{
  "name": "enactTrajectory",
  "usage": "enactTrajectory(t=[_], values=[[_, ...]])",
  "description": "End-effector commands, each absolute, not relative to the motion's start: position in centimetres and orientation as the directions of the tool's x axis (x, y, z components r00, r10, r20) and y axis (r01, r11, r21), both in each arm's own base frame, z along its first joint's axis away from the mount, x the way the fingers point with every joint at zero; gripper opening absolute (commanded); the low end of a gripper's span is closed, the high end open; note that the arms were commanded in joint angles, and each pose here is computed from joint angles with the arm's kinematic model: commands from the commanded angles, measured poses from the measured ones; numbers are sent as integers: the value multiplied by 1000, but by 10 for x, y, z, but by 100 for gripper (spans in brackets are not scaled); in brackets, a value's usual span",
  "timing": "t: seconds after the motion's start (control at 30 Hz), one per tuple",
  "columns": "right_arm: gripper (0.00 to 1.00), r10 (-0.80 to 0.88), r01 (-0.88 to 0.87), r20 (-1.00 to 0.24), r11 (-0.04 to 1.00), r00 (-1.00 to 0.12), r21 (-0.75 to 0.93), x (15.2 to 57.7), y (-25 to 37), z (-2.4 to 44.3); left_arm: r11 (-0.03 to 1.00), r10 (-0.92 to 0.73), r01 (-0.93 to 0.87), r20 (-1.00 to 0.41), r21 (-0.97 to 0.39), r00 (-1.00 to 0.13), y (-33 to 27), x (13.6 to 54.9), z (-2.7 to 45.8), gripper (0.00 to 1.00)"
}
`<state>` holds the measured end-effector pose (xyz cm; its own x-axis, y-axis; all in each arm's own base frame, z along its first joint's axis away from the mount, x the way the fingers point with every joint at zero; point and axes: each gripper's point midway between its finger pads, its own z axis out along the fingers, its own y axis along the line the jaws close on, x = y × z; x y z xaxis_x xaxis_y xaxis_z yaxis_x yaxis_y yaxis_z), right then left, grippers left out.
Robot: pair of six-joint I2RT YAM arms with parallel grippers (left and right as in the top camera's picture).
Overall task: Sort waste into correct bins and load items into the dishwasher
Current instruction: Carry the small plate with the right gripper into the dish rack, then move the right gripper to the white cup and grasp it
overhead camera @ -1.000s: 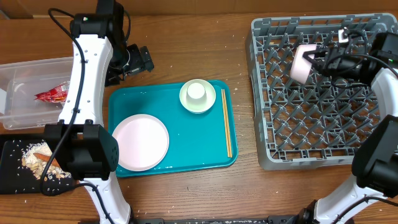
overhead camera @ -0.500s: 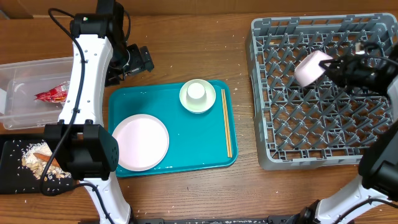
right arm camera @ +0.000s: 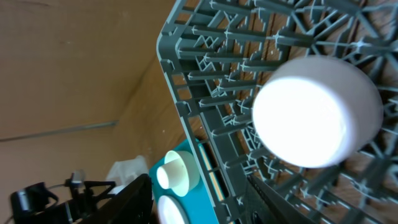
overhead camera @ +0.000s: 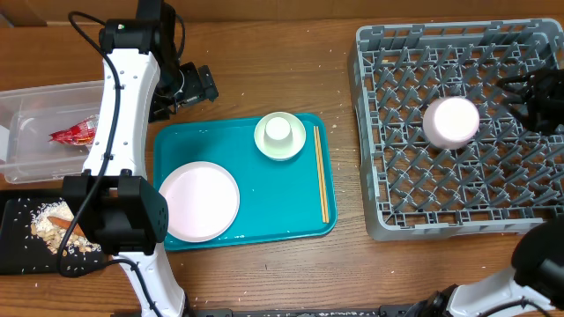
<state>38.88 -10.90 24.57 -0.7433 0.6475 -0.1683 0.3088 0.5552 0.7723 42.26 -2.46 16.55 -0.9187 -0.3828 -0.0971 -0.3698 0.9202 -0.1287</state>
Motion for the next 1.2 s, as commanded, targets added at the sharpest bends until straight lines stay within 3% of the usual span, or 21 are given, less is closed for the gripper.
enactTrajectory(t=[0.0, 0.1, 0.33, 0.37, 0.43, 0.77, 0.93, 1.17], values=[[50, 615, 262, -310, 663, -725, 701, 376, -97, 291, 917, -389, -375, -94, -138, -916, -29, 420, 167, 100], [51, 569, 197, -360, 694, -740, 693, 368, -71, 312, 917, -389, -375, -94, -138, -916, -29, 420, 167, 100], [70, 305, -91, -459, 745, -834, 661, 363, 46, 338, 917, -389, -375, -94, -138, -916, -29, 420, 167, 100], [75, 251, -133, -473, 757, -844, 639, 365, 65, 335, 917, -389, -375, -94, -138, -916, -29, 420, 167, 100], [98, 166, -183, -492, 791, -854, 584, 369, 100, 324, 917, -389, -375, -94, -138, -916, -29, 420, 167, 100], [100, 31, -146, -478, 934, -878, 327, 386, 228, 244, 917, -389, -375, -94, -138, -916, -29, 420, 167, 100], [100, 24, -74, -444, 977, -896, 202, 395, 248, 191, 917, -389, -375, -94, -138, -916, -29, 420, 167, 100], [100, 7, -60, -363, 983, -932, 172, 403, 269, 129, 917, -389, -375, -94, -138, -916, -29, 420, 167, 100]])
